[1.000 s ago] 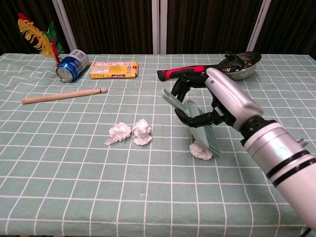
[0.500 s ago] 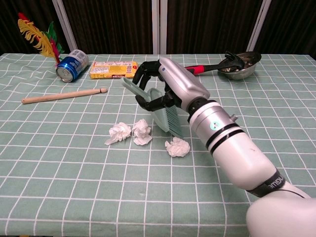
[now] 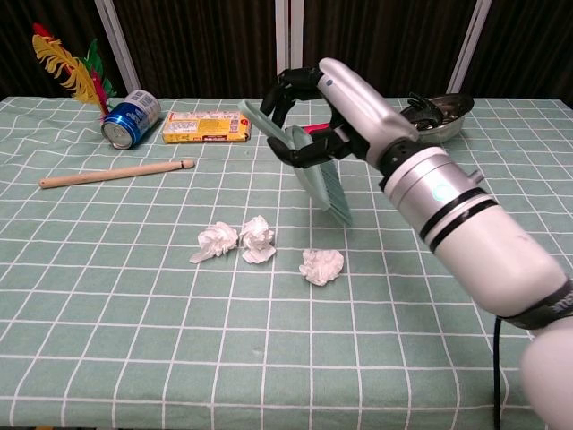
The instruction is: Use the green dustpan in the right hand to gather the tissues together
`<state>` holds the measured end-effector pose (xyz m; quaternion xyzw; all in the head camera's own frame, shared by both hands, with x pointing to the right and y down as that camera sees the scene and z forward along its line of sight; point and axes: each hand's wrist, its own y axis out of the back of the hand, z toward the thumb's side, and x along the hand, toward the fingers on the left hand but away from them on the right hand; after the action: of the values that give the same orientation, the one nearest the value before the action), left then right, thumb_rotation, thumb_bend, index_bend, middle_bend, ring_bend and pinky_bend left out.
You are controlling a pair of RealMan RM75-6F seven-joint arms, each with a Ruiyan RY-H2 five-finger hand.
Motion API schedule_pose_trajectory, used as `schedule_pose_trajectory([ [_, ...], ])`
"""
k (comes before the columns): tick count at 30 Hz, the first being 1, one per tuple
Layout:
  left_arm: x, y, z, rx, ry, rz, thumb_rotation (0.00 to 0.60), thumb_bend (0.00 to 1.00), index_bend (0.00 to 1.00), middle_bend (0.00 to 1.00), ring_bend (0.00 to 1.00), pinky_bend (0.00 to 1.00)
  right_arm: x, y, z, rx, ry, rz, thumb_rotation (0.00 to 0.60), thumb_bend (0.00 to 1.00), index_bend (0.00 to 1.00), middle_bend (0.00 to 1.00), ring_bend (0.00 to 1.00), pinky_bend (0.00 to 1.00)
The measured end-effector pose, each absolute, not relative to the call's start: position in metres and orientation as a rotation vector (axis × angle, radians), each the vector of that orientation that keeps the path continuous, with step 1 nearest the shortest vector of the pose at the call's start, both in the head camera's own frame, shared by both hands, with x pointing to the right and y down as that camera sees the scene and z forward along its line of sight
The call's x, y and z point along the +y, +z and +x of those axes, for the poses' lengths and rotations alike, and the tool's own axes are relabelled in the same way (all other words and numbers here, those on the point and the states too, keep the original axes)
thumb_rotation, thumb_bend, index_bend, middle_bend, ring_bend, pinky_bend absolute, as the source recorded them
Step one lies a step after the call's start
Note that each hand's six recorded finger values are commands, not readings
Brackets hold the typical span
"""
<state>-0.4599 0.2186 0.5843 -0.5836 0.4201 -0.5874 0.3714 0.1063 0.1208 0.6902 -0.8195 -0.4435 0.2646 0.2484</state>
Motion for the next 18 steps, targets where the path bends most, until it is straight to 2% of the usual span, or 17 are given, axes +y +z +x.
schedule_pose_trajectory([
  [7, 0.215, 0.583, -0.454, 1.067, -1.489, -1.502, 0.600, 0.00, 0.16, 0.10, 0.04, 0.06, 0.147, 0.669, 0.134, -1.168, 0.753, -2.315, 0.600, 0.45, 0.56, 0.57, 0.20, 0.00],
  [14, 0.216, 0.580, -0.454, 1.068, -1.487, -1.501, 0.600, 0.00, 0.16, 0.10, 0.04, 0.06, 0.175, 0.681, 0.120, -1.151, 0.765, -2.392, 0.600, 0.45, 0.55, 0.57, 0.20, 0.00],
  [18, 0.217, 0.579, -0.454, 1.067, -1.488, -1.502, 0.600, 0.00, 0.16, 0.10, 0.04, 0.06, 0.181, 0.691, 0.107, -1.153, 0.749, -2.393, 0.600, 0.45, 0.55, 0.57, 0.20, 0.00],
])
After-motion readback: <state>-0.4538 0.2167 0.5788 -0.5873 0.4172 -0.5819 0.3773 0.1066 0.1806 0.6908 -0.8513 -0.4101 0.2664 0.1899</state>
